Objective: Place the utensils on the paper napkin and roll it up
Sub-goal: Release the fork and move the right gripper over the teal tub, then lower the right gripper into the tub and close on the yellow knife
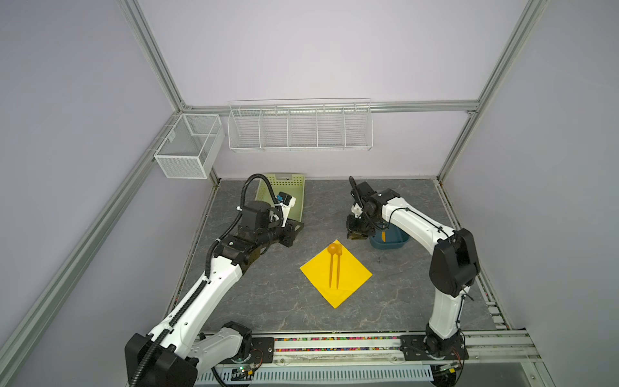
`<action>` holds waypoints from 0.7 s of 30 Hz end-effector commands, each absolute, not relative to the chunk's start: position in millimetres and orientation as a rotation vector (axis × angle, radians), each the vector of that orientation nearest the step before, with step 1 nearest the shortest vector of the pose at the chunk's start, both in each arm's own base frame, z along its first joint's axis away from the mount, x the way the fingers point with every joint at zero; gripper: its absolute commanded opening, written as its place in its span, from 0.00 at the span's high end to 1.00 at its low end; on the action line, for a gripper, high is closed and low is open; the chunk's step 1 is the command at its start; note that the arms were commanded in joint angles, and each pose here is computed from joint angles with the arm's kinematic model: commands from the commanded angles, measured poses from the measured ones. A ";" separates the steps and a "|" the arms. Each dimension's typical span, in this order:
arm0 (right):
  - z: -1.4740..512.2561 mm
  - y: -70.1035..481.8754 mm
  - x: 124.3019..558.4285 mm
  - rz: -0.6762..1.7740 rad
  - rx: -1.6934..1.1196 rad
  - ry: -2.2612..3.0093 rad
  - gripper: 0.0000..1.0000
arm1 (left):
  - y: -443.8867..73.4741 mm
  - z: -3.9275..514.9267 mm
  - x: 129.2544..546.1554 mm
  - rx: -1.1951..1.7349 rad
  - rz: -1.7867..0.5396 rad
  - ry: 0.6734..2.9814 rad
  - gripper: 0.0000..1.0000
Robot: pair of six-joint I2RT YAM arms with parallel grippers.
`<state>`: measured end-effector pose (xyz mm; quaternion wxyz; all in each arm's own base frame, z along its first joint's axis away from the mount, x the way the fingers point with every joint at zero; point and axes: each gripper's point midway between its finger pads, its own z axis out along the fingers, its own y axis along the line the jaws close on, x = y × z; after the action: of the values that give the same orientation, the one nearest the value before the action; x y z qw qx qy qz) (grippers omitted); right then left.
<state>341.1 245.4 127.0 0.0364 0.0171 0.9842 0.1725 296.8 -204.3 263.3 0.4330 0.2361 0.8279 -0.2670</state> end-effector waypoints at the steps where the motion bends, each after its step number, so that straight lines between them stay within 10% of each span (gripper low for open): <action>1: 139.9 206.1 345.2 0.429 0.075 3.024 0.77 | -201.0 262.2 298.7 0.590 -0.638 2.062 0.74; 21: 94.8 96.2 444.1 0.232 0.314 3.017 0.77 | -197.7 258.0 300.9 0.577 -0.611 2.070 0.75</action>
<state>442.9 110.9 109.9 0.0706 0.1088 0.9864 0.1010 299.8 -201.0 262.7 0.4371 0.2304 0.8307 -0.2565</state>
